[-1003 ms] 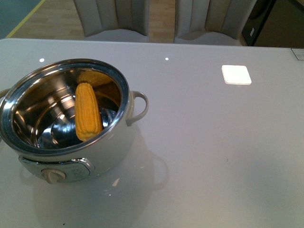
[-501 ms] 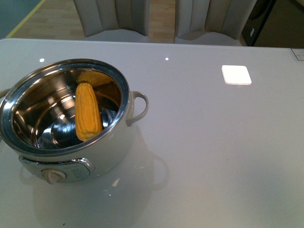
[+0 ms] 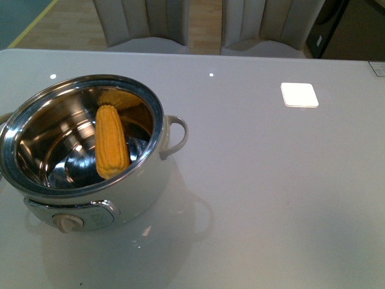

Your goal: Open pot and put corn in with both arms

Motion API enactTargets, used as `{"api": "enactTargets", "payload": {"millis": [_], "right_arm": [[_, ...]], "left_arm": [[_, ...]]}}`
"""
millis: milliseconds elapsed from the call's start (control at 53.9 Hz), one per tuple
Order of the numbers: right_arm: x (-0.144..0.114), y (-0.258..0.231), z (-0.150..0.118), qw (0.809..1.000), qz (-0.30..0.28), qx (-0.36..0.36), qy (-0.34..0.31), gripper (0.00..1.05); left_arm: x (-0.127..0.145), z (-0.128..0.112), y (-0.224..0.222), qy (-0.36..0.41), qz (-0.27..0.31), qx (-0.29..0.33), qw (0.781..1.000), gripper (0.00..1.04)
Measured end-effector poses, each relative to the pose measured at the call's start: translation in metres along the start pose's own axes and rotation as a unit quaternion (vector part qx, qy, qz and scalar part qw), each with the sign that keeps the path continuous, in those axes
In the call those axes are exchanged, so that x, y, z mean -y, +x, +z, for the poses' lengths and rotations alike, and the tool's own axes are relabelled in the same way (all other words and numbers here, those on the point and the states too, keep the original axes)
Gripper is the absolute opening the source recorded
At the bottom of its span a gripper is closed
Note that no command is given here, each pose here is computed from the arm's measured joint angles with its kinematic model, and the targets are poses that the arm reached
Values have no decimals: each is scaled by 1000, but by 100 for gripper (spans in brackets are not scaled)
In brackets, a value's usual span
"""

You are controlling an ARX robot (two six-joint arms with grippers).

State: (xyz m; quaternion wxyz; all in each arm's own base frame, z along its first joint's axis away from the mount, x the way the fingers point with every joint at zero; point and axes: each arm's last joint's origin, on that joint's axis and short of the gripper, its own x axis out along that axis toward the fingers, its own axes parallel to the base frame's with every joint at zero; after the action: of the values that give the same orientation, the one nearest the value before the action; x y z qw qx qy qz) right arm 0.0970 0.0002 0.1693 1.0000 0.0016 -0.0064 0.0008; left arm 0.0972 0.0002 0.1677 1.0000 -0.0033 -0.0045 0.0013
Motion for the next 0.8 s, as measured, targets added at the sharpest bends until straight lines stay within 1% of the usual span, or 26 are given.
{"api": "enactTargets", "payload": {"millis": [130,241,334,371,799], "right_arm": [[0,0,0,1000,0,0,0,65],[0,0,0,1000,0,0,0,84],[0,0,0,1000,0,0,0,97],[0,0,0,1000,0,0,0,96],[0,0,0,1000,0,0,0,96]], "left_arm": [[0,0,0,0,0,0,1000,98],[0,0,0,0,0,0,1000,98],[0,0,0,0,0,0,1000,98],[0,0,0,0,0,0,1000,98],[0,0,0,0,0,0,1000,98]]}}
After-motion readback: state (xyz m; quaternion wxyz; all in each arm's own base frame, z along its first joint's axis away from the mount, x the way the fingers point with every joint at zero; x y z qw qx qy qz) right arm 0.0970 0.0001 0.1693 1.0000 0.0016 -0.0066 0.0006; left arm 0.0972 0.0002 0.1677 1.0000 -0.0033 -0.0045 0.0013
